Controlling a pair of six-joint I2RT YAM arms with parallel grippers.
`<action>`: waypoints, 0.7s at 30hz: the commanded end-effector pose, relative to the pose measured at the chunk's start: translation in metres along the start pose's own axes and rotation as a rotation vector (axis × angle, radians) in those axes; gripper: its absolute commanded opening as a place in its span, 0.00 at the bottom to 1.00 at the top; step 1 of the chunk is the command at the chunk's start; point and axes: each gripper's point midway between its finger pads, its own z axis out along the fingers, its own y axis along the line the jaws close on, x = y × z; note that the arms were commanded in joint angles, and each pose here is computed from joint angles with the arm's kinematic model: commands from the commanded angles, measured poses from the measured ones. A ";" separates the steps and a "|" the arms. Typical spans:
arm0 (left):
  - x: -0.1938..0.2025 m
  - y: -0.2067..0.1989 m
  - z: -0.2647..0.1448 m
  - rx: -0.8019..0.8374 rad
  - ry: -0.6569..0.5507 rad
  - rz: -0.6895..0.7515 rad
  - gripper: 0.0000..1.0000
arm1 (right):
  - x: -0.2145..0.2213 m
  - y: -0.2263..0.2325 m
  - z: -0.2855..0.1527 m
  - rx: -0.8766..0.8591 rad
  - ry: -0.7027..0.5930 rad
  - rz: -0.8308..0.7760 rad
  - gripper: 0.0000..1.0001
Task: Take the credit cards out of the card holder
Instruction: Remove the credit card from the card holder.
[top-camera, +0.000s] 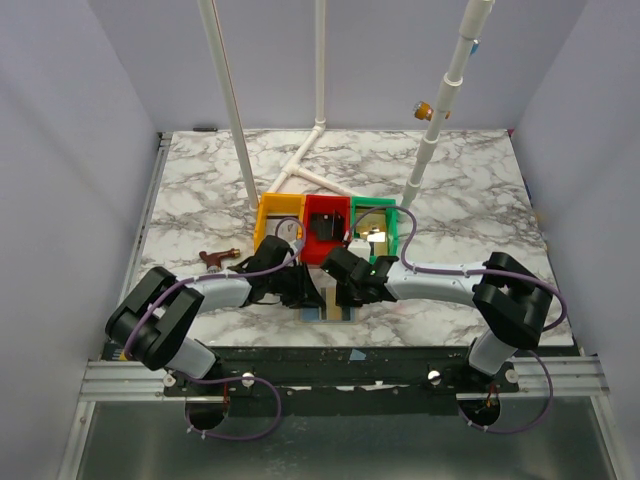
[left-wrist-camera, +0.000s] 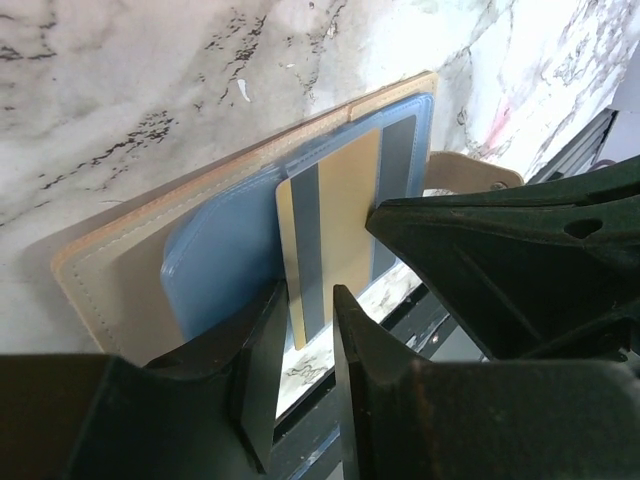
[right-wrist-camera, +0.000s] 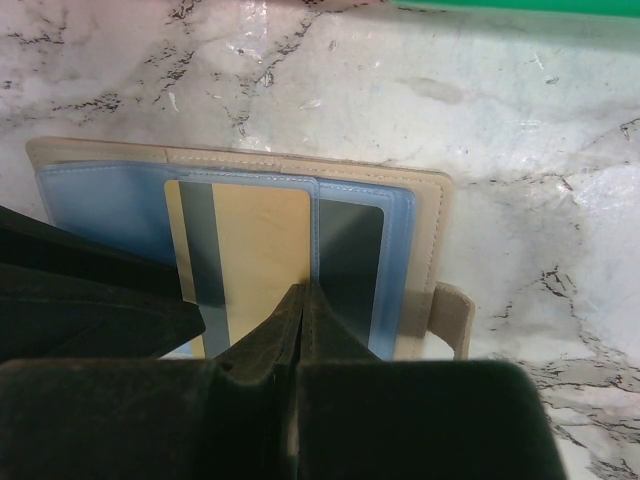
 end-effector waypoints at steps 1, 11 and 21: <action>0.004 0.000 0.000 0.021 0.013 -0.013 0.26 | 0.022 -0.013 0.011 0.045 0.066 -0.019 0.01; 0.005 -0.004 0.000 0.069 0.022 -0.041 0.24 | 0.024 -0.014 0.012 0.047 0.072 -0.020 0.01; 0.010 -0.006 0.003 0.127 0.044 -0.091 0.21 | 0.025 -0.014 0.013 0.044 0.078 -0.023 0.01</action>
